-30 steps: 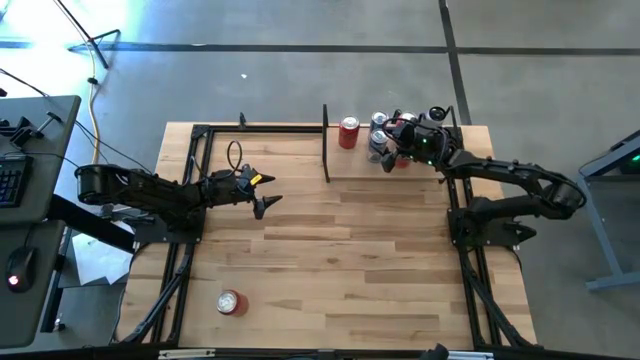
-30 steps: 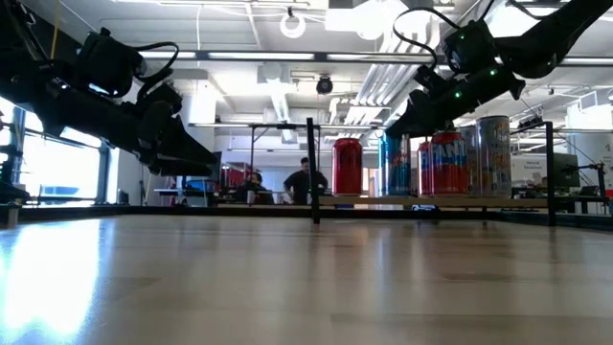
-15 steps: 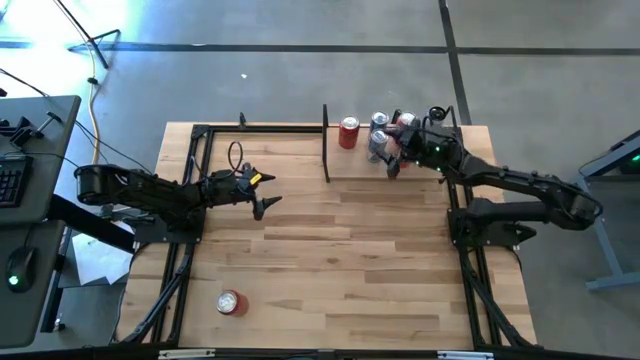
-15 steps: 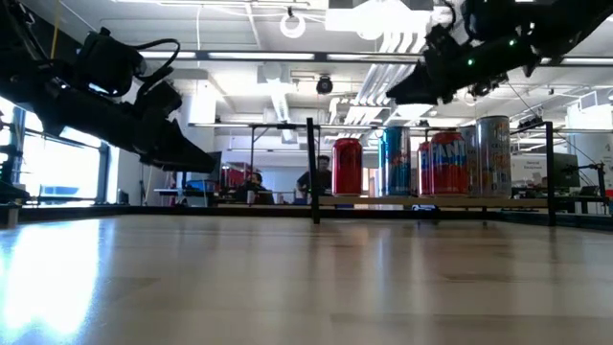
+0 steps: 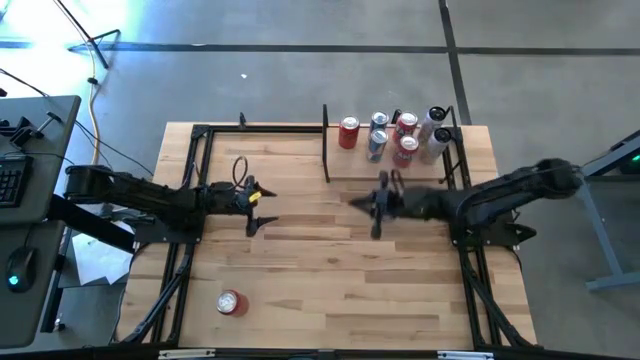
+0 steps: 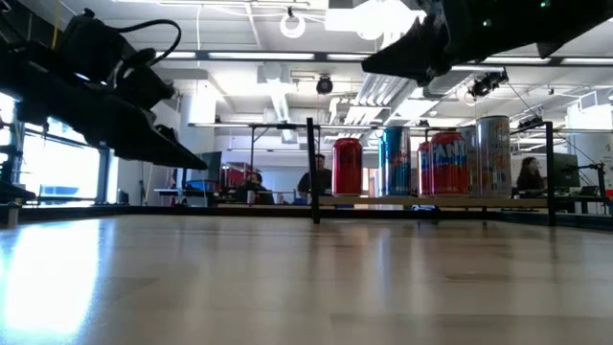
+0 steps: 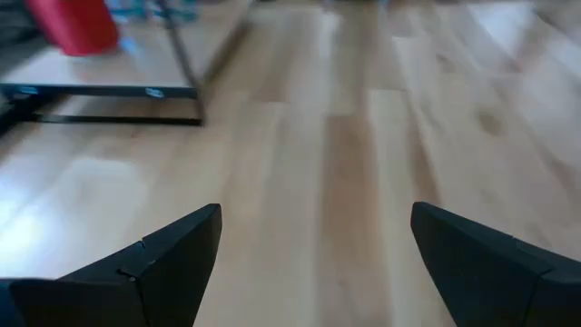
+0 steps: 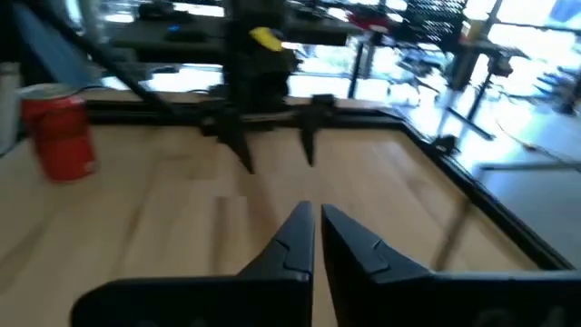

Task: Place canned beverage on shelf
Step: Put the red-black soda can on the shelf aligned with the other red-black soda can

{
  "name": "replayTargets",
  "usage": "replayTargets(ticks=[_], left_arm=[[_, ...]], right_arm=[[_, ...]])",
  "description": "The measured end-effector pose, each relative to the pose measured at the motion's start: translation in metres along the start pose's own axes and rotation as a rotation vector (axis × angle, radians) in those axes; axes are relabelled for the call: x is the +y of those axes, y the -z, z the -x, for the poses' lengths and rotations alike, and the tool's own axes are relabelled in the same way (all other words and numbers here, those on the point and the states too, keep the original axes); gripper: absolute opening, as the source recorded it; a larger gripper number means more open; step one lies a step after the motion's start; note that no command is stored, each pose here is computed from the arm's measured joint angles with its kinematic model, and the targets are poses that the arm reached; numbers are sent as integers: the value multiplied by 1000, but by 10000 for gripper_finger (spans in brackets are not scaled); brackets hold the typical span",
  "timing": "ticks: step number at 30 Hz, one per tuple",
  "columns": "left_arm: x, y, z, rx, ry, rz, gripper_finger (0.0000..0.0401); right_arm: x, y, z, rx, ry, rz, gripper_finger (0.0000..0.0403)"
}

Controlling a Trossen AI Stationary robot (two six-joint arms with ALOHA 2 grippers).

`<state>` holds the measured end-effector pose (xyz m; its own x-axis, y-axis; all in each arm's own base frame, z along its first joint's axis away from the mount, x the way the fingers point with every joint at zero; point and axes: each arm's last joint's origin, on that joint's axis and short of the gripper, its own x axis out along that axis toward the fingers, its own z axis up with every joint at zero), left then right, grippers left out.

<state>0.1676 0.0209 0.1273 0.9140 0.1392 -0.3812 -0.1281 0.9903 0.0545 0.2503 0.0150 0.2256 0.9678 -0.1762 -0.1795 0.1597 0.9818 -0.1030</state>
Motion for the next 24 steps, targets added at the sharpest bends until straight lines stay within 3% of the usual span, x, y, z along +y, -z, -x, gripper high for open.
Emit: replayTargets(ticks=[3,9,13,20,24], left_arm=[[-11,2,4,33,62,-17,349],[-32,2,16,49,173,-64,349],[-37,1,25,43,131,-93,349],[-42,-3,38,1,118,-96,349],[-43,-3,44,-3,101,-101,349]], right_arm=[[30,8,-9,-43,-43,11,9],[78,19,-33,-61,-104,23,52],[107,15,-65,-29,-124,12,102],[160,12,-136,34,-329,-24,224],[182,10,-169,26,-392,-37,267]])
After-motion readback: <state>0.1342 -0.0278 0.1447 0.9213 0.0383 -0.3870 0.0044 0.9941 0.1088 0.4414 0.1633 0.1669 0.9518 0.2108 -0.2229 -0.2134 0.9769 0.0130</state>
